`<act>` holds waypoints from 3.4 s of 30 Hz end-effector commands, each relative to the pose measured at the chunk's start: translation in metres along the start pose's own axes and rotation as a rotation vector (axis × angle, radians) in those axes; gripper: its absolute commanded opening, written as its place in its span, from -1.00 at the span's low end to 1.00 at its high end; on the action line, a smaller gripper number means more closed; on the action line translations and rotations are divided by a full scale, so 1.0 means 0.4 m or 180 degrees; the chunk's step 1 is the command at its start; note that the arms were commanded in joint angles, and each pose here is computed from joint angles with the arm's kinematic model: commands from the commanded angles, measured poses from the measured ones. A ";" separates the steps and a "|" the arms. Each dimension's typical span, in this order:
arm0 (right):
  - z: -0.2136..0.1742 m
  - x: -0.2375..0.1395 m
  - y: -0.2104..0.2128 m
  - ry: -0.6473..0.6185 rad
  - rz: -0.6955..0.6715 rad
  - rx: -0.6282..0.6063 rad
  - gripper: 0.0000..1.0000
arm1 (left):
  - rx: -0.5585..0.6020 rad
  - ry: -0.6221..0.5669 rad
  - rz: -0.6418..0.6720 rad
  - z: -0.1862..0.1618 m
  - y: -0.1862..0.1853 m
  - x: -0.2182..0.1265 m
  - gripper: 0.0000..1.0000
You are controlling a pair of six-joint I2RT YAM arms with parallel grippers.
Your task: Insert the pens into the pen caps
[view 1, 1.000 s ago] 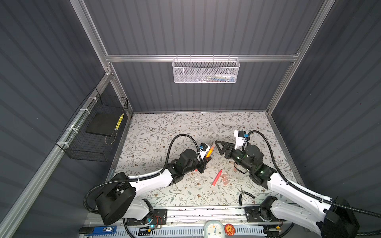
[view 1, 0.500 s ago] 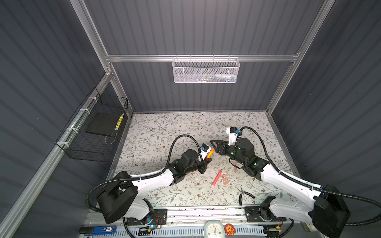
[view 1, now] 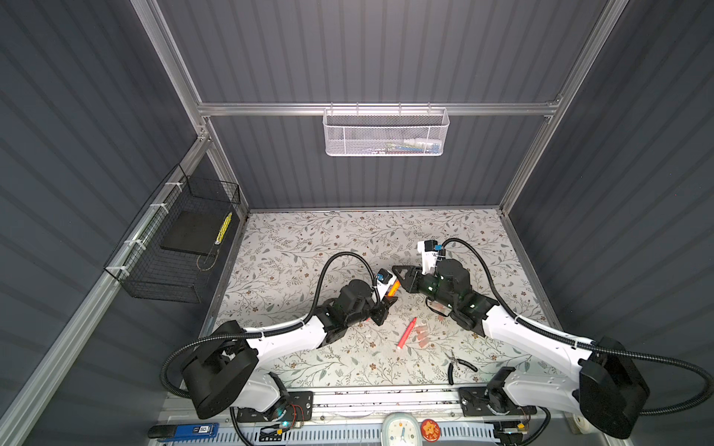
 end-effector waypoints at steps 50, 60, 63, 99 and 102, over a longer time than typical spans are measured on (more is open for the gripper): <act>-0.405 -0.031 0.023 0.1142 0.0432 0.0052 -1.00 | -0.0744 -0.0737 0.0426 0.017 0.134 -0.141 -1.00; -0.253 -0.075 0.014 0.0428 -0.0187 -0.0011 -0.79 | -0.0726 -0.0566 0.0635 -0.007 0.151 -0.123 -1.00; -0.183 -0.101 0.020 0.0168 -0.0340 -0.0009 -0.47 | -0.0736 -0.0444 0.0682 -0.016 0.158 -0.105 -1.00; 0.018 -0.174 -0.116 -0.0582 -0.1046 0.0060 0.61 | -0.2560 0.2070 0.3163 -0.342 0.461 -0.138 -1.00; 0.018 -0.173 -0.116 -0.0576 -0.1046 0.0060 0.62 | -0.2583 0.2082 0.3113 -0.346 0.461 -0.132 -0.77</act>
Point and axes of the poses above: each gripper's point midway between its finger pads, its own x axis out along the fingers, its own y axis along the line the jaws close on, z = x × y, the point moved 8 cm from there along -x, back along the fingers, and after that the axes turned 14 degrees about x, right-handed, at the moved point
